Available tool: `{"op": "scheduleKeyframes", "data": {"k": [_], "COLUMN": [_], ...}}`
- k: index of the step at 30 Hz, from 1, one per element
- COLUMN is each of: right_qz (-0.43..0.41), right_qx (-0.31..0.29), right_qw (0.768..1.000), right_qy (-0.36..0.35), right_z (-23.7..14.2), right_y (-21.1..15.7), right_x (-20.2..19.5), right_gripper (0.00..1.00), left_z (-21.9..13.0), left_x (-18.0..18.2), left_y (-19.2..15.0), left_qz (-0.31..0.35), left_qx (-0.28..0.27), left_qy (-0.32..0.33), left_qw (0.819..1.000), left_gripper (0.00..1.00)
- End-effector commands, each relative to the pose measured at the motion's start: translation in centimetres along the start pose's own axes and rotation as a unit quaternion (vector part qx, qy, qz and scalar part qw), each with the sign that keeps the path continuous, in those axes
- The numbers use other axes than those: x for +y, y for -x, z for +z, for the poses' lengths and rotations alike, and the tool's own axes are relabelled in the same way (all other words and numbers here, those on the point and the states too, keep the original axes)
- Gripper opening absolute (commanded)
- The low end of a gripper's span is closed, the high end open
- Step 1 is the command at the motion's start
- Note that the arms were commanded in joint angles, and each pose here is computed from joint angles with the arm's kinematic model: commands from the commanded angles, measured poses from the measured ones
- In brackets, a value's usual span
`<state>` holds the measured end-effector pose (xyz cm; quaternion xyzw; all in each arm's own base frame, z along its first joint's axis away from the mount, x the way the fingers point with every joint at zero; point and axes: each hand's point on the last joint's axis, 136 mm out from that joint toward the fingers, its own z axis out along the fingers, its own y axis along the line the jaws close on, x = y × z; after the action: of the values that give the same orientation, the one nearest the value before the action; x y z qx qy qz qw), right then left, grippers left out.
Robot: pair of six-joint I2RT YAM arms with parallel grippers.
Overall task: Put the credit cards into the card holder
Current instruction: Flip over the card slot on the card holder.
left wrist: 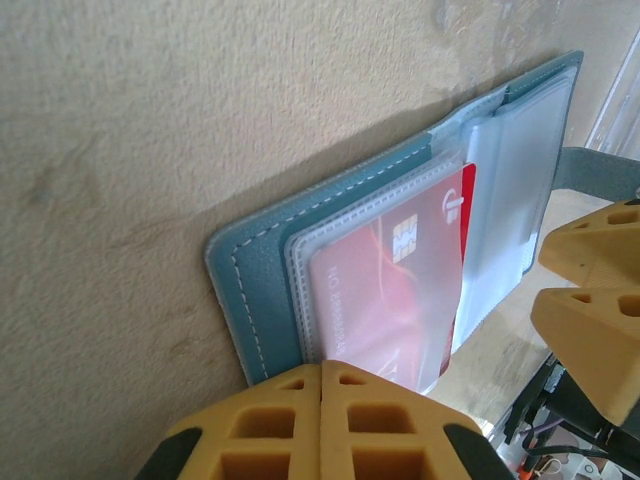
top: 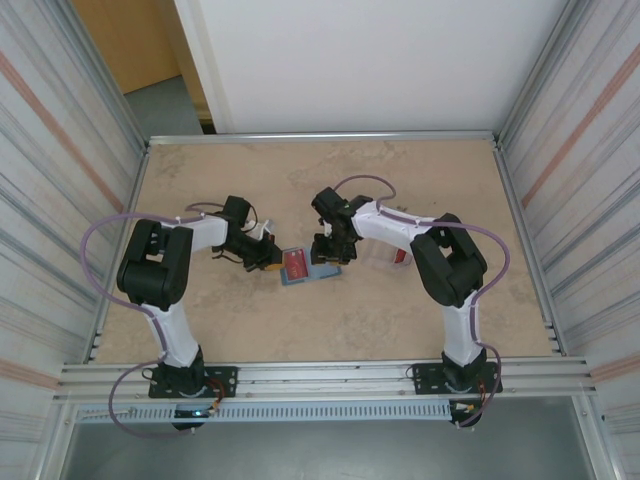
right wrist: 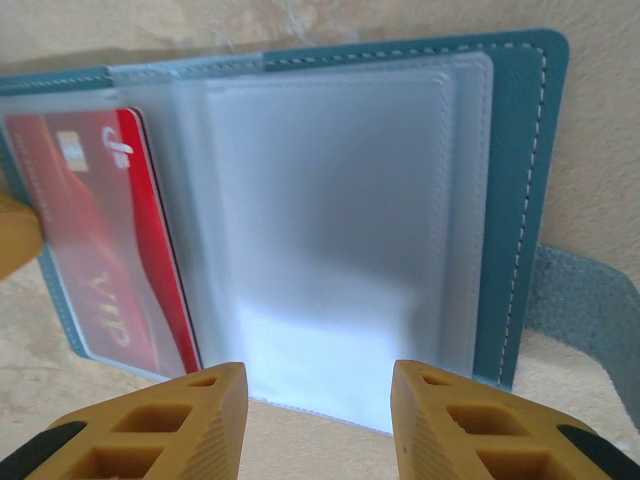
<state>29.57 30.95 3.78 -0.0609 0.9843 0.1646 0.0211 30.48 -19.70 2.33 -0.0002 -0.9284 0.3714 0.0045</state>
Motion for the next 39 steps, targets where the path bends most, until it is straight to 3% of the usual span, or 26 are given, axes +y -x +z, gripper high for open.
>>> {"op": "scheduleKeyframes", "data": {"k": [1,28,39], "right_qz": [0.001,-0.004,-0.008], "right_qx": [-0.002,0.009,0.014], "right_qw": [1.000,0.995,0.995], "right_qy": [-0.007,0.096,0.102], "right_z": [0.3,1.7,2.1], "right_y": [-0.1,1.1,0.8], "right_x": [-0.6,4.5,4.9], "right_gripper": [0.41,0.39,0.38], "left_z": [0.4,0.6,-2.5], "left_x": [0.5,0.3,-4.8], "left_y": [-0.1,0.0,2.7], "left_qz": [0.006,0.000,0.022], "left_qx": [0.010,0.015,0.012], "left_qy": [0.011,0.007,-0.052], "left_qw": [1.000,1.000,0.998], "left_gripper": [0.00,0.00,0.00]}}
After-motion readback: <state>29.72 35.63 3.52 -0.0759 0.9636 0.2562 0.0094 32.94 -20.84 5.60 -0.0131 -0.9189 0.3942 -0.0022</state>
